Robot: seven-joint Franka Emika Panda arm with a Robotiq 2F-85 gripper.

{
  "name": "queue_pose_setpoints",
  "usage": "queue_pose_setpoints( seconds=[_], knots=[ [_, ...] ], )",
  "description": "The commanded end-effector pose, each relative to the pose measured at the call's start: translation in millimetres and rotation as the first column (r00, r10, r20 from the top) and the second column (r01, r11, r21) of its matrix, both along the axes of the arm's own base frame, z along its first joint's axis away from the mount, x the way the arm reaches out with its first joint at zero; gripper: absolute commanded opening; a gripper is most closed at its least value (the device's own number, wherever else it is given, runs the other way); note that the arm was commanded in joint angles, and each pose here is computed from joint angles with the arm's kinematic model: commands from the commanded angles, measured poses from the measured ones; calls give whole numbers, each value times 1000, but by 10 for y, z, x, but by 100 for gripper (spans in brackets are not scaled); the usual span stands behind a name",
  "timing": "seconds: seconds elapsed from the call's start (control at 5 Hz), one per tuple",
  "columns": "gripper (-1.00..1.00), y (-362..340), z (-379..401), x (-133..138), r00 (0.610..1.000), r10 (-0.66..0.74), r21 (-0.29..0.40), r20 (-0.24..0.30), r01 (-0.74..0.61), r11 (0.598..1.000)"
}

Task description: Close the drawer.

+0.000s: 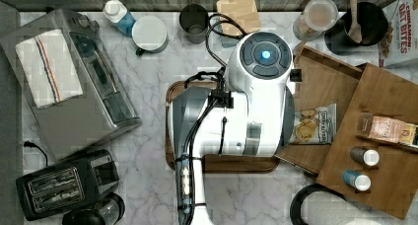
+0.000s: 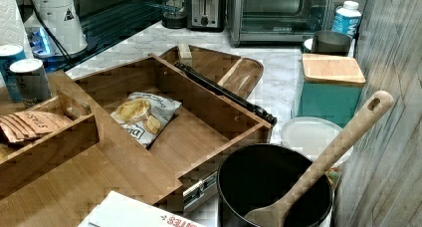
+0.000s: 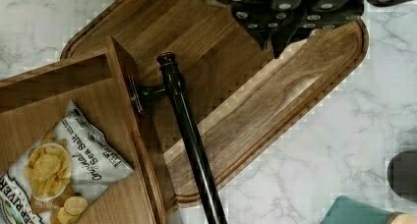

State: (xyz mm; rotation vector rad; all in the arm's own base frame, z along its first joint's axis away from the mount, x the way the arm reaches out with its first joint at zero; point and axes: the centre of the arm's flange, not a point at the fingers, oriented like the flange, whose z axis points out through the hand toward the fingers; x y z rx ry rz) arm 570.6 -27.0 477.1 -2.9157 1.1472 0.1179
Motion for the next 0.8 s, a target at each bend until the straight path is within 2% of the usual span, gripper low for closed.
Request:
queue_pose_setpoints(
  seconds=[0.2,0.8],
  knots=[
    [-100,3,-91,-12,1000,-1,3,-18,1,1000],
    [-100,-75,-498,276,989,144,-86,42,-140,986]
  ],
)
